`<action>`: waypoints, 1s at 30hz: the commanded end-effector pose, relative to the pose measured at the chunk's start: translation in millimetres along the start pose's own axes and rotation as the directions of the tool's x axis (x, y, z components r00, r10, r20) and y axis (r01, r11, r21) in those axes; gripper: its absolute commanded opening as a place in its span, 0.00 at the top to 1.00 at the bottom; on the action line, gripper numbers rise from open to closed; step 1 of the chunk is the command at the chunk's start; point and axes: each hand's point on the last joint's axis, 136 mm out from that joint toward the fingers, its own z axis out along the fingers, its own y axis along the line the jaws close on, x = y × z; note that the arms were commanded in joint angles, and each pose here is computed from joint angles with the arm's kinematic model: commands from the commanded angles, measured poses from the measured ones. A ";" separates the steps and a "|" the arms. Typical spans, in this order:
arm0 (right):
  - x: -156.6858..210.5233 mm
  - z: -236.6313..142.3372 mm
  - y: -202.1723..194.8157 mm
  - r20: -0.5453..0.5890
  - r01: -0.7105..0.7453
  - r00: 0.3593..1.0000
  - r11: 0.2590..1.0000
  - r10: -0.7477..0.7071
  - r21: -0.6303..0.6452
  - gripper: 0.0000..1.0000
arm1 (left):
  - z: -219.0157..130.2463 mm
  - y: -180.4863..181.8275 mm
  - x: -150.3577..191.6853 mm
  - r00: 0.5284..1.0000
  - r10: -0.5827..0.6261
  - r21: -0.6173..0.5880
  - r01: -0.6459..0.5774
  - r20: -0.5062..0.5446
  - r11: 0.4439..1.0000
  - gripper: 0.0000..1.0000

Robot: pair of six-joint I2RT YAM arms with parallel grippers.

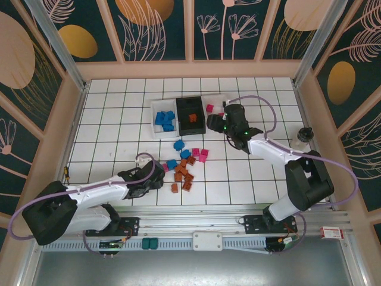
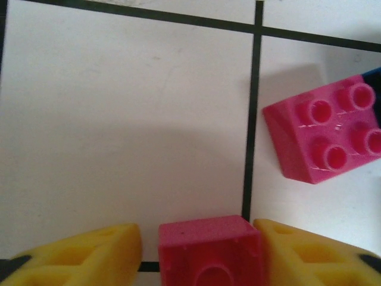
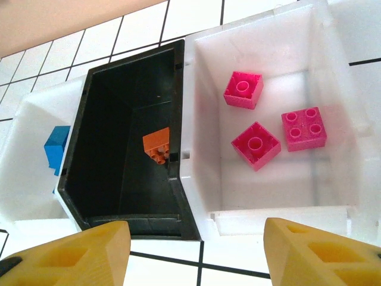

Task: Sort the legos into containers by color
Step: Pick up the lego from the middle-left of the table, then place the lego in the container.

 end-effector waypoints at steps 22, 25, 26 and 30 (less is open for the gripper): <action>57.4 -54.0 -34.2 0.010 -0.089 0.996 0.996 0.089 0.018 0.39 | -28.4 -224.2 -200.5 0.960 0.103 0.349 -0.194 0.261 0.917 0.74; 64.3 -58.7 -36.6 0.003 -0.093 0.996 0.995 0.092 0.022 0.39 | -13.5 -255.8 -232.4 0.955 0.107 0.370 -0.209 0.278 0.905 0.74; 67.0 -59.6 -36.8 -0.001 -0.092 0.996 0.995 0.092 0.022 0.39 | -9.2 -264.8 -240.3 0.952 0.112 0.371 -0.217 0.285 0.903 0.74; 76.2 -61.3 -37.7 -0.019 -0.091 0.996 0.995 0.092 0.027 0.39 | 15.8 -289.9 -267.2 0.951 0.122 0.356 -0.222 0.284 0.908 0.72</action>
